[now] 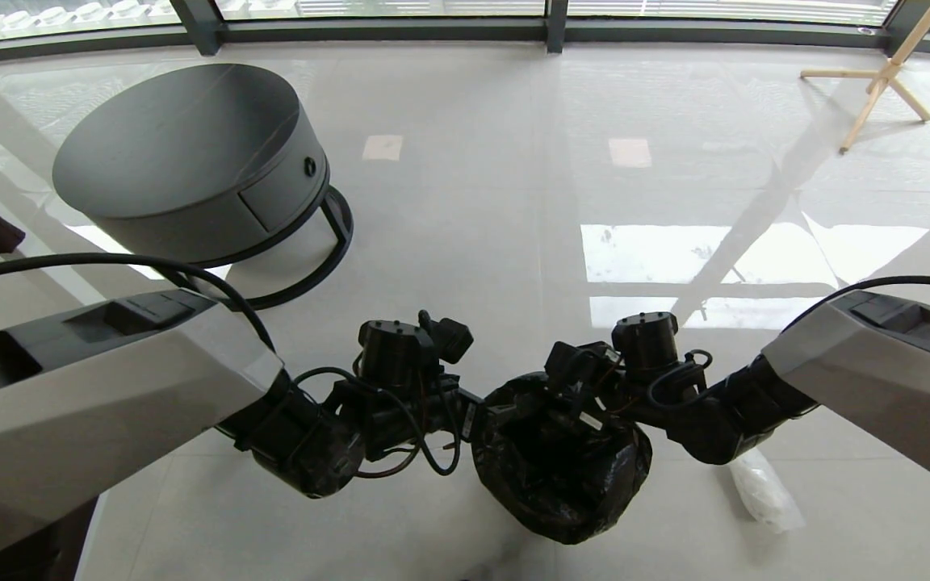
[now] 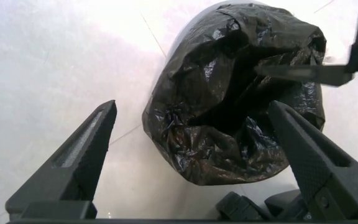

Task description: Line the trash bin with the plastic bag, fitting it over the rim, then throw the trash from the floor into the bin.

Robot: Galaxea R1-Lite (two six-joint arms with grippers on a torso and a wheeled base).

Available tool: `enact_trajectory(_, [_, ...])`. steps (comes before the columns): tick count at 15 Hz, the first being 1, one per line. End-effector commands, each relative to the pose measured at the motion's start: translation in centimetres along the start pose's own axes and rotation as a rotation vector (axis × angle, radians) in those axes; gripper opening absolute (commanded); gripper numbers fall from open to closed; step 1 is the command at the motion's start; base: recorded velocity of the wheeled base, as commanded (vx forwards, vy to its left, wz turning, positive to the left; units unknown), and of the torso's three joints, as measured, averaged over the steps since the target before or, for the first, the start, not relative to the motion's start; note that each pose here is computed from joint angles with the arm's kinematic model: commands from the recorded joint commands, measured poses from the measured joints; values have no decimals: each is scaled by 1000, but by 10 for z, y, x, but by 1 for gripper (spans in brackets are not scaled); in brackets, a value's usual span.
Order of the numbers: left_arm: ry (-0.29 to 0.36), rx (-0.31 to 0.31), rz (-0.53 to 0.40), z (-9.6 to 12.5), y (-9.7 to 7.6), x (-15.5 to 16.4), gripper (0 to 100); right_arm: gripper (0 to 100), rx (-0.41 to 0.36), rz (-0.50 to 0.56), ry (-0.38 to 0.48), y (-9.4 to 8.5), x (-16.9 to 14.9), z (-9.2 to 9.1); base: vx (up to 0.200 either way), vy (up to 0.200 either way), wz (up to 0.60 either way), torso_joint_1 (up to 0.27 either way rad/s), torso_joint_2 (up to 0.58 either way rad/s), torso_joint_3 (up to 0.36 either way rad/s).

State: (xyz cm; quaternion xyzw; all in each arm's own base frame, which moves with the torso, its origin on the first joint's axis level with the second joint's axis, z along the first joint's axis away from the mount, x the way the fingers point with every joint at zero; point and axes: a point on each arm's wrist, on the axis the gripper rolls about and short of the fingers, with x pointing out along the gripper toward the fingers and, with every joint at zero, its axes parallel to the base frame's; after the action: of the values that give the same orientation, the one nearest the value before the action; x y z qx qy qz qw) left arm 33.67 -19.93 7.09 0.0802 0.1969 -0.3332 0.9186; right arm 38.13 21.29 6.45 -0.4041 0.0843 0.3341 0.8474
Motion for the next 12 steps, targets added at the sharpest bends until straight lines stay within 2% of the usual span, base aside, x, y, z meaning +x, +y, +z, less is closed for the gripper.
enact_trajectory(1, [2,0,0,-1,0,1,100,100,12,-21,13,-6,18,-13,0,0,0,0,0,0])
enact_trajectory(4, [2,-2,0,-1,0,1,100,100,21,-33,20,-12,26,-19,0,0,0,0,0,0])
enact_trajectory(5, [2,-2,2,-1,0,1,100,0,21,-33,22,-12,27,-20,0,0,0,0,0,0])
enact_trajectory(9, [4,-2,0,-1,0,0,100,0,35,-41,17,-16,28,-19,0,0,0,0,0,0])
enact_trajectory(12, [10,-3,0,-3,0,2,100,0,50,-87,-5,-39,30,-13,0,0,0,0,0,0])
